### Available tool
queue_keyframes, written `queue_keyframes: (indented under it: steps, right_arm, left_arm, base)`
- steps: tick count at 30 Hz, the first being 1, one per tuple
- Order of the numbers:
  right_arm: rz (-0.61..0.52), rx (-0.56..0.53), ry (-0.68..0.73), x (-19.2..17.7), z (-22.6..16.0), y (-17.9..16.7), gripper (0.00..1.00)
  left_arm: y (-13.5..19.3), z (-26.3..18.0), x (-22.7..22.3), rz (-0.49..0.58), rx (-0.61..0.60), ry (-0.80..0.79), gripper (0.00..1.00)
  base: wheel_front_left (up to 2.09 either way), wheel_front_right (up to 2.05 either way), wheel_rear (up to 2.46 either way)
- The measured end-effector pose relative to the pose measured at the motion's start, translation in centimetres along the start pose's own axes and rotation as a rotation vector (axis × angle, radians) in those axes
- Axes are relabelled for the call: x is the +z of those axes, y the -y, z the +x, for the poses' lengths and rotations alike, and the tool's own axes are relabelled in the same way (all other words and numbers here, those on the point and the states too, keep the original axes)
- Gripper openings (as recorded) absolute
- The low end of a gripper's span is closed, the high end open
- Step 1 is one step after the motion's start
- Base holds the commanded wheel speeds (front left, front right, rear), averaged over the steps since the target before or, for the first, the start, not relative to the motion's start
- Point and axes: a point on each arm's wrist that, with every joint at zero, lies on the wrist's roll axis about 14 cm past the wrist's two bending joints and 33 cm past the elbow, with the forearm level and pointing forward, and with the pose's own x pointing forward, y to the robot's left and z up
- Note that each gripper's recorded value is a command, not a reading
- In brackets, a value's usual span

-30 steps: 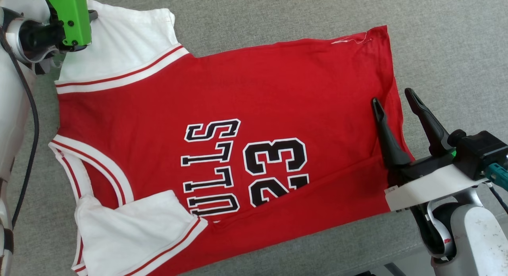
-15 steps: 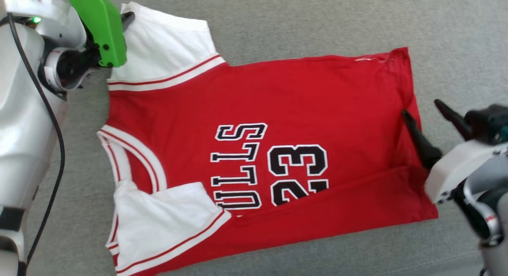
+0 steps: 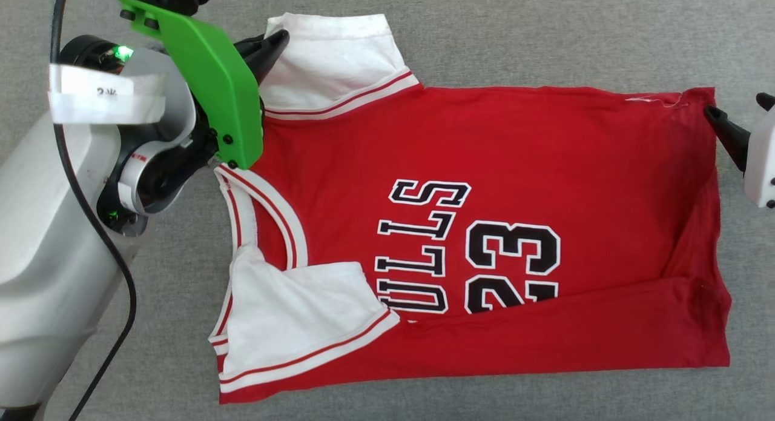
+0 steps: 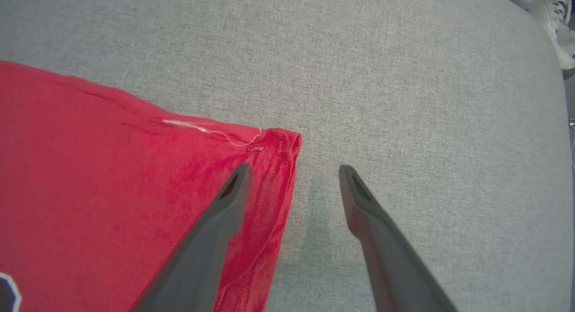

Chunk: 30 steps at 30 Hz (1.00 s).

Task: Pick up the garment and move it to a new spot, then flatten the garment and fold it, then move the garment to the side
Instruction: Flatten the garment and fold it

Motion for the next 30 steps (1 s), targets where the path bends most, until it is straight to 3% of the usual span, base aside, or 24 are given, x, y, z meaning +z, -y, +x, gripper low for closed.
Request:
queue_keyframes:
  steps: [14,15,16,17,30]
  right_arm:
    - [-0.040,0.056,-0.202,-3.6,5.7,-1.7,1.00]
    - [-0.039,0.059,-0.213,-3.9,5.8,-1.7,0.88]
    - [-0.038,0.060,-0.219,-4.0,5.8,-1.7,0.30]
    - [-0.039,0.062,-0.219,-4.0,5.8,-1.7,0.00]
    - [0.115,0.065,0.004,-1.6,4.1,-1.5,0.00]
  left_arm:
    - [-0.3,-1.3,-1.5,0.012,0.020,-0.002,0.00]
    - [-0.4,-1.4,-1.7,0.010,0.024,-0.006,0.00]
    - [-0.5,-1.4,-1.8,0.008,0.026,-0.007,0.00]
    - [-0.6,-1.4,-1.8,0.006,0.031,-0.009,0.00]
    - [-1.7,-3.3,-2.8,-0.038,0.105,0.035,0.00]
  base:
    - [0.00,0.00,0.00]
    - [0.00,0.00,0.00]
    - [0.00,0.00,0.00]
    - [0.00,0.00,0.00]
    - [0.00,0.00,0.00]
